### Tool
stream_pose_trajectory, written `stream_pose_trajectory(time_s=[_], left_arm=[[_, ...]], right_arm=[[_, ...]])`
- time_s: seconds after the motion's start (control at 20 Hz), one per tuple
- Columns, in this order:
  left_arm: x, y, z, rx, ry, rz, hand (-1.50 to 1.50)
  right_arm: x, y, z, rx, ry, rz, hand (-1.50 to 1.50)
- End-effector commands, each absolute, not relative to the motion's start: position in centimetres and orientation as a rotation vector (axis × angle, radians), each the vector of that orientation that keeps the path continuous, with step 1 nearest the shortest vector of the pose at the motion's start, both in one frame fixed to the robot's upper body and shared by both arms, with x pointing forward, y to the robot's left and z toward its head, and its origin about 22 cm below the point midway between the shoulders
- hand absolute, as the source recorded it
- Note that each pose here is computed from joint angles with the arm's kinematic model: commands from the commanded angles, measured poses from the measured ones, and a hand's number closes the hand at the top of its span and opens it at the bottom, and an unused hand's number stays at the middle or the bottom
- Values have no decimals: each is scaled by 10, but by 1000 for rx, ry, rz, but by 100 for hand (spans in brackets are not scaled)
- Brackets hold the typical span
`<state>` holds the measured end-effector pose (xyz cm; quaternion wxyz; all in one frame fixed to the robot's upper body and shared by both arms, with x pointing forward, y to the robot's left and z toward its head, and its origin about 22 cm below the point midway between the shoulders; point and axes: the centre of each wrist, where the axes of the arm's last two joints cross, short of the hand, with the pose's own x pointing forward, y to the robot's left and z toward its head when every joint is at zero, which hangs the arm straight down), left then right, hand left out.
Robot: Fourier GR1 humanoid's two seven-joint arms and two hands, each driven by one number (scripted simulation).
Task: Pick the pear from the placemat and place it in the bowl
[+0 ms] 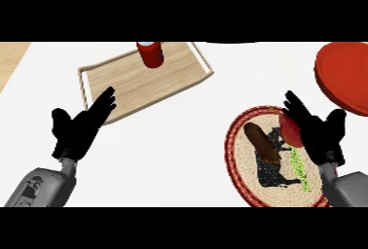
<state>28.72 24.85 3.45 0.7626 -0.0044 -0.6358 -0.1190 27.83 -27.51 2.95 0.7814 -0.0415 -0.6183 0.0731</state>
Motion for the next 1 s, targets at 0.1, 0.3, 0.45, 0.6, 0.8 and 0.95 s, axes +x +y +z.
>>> stream_pose_trajectory(time_s=[0.1, 0.3, 0.45, 0.6, 0.8, 0.95], left_arm=[[286, 231, 43, -66, -1481, -347, 0], [287, 216, 51, -122, -1553, -363, 0], [273, 188, 37, -182, -1598, -386, 0], [265, 190, 37, -190, -1594, -379, 0], [276, 204, 45, -160, -1563, -385, 0], [261, 203, 33, -179, -1572, -390, 0]], right_arm=[[286, -317, 60, -58, -1552, 80, 150], [289, -373, 105, -592, -1575, 559, 150], [309, -354, 40, -209, -1622, 134, -150], [318, -360, 27, -202, -1681, 226, -150], [314, -355, 54, -358, -1652, 578, -150], [329, -374, 94, -470, -1500, 757, -150]])
